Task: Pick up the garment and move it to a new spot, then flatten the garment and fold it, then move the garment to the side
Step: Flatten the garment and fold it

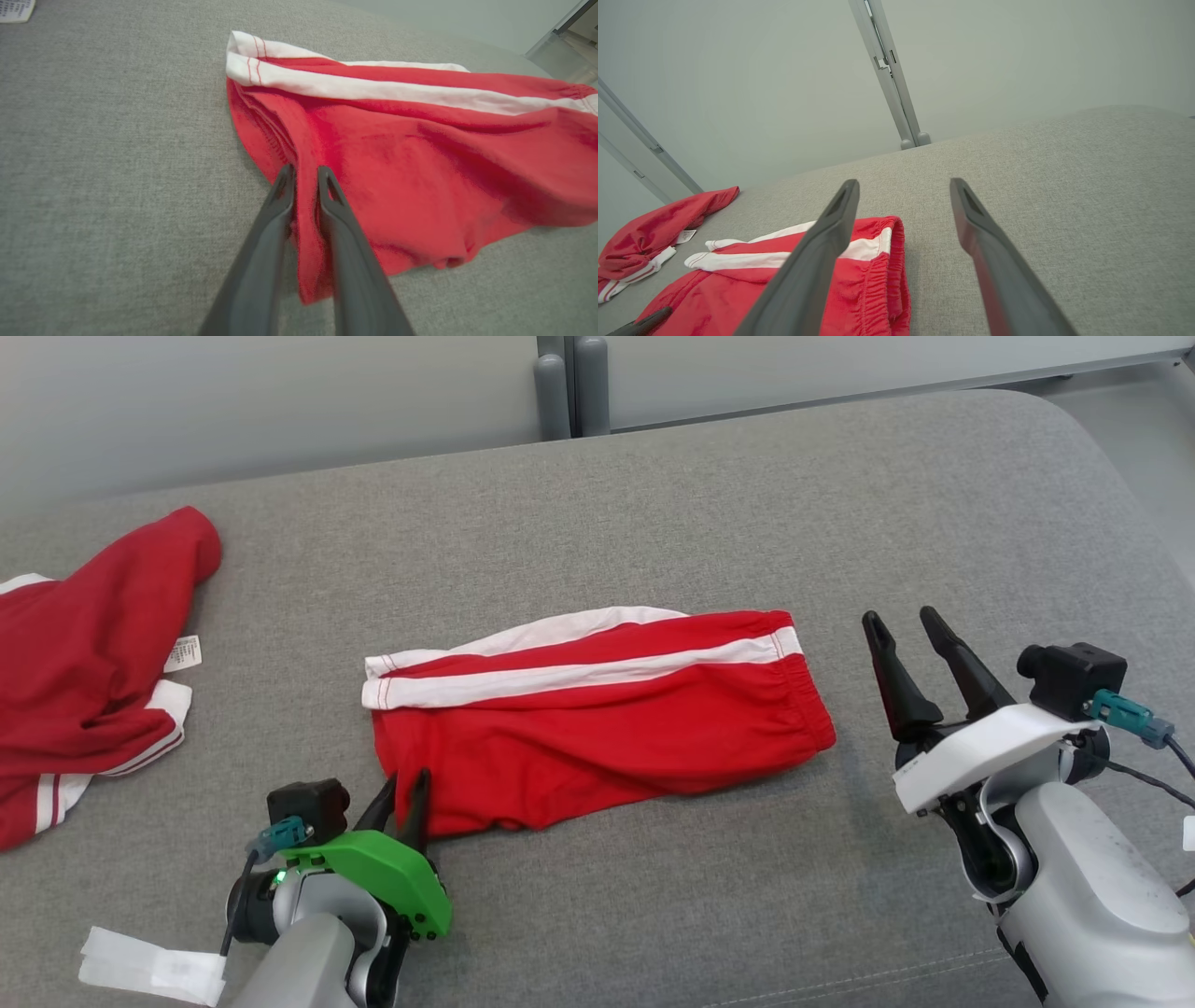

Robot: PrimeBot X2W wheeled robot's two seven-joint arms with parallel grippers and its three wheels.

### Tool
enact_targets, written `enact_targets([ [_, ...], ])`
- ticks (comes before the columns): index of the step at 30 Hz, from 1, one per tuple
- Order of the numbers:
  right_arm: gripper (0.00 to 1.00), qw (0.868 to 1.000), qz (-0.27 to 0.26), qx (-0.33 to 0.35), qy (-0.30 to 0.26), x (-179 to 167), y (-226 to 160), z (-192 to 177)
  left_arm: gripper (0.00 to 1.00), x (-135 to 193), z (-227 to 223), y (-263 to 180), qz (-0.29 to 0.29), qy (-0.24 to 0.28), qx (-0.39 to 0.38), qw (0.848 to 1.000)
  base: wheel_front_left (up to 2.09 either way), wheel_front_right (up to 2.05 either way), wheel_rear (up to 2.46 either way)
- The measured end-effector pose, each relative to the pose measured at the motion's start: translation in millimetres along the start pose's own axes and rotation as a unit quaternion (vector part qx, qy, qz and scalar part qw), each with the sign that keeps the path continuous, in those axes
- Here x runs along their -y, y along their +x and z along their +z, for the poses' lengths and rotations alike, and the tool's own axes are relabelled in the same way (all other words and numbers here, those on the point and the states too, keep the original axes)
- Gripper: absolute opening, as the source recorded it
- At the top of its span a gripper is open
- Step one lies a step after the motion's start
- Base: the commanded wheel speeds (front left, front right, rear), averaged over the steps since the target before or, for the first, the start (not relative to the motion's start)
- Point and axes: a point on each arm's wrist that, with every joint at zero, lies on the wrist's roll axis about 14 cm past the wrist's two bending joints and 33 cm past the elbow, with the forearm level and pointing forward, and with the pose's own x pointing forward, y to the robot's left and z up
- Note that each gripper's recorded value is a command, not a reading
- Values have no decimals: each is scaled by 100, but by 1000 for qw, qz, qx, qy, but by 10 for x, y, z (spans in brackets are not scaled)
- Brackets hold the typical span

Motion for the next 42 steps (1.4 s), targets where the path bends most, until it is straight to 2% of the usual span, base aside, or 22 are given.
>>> enact_targets([
  [1,100,1000,2,0,-2,-12,-4,0,64,0,11,-3,2,0,3,1000,0,0,0],
  [2,100,1000,2,1,-2,-18,-9,6,91,0,16,-9,5,1,4,1000,0,0,0],
  [3,100,1000,1,2,-3,-12,-14,16,100,2,19,-14,7,2,5,1000,0,0,0],
  [15,100,998,-33,40,-40,133,-50,307,100,3,269,-100,31,11,56,998,0,0,0],
  [23,100,993,-32,61,-94,49,-124,446,100,0,1036,-206,38,31,174,984,0,0,0],
  [26,100,991,-26,75,-110,-10,-135,538,100,-9,1184,-292,42,42,202,978,0,0,0],
  [32,100,989,-25,79,-124,-69,-243,526,100,-30,1239,-478,49,55,225,972,0,0,0],
  [42,100,989,-48,71,-119,-29,-466,420,100,-123,1039,-791,71,66,220,971,0,0,0],
])
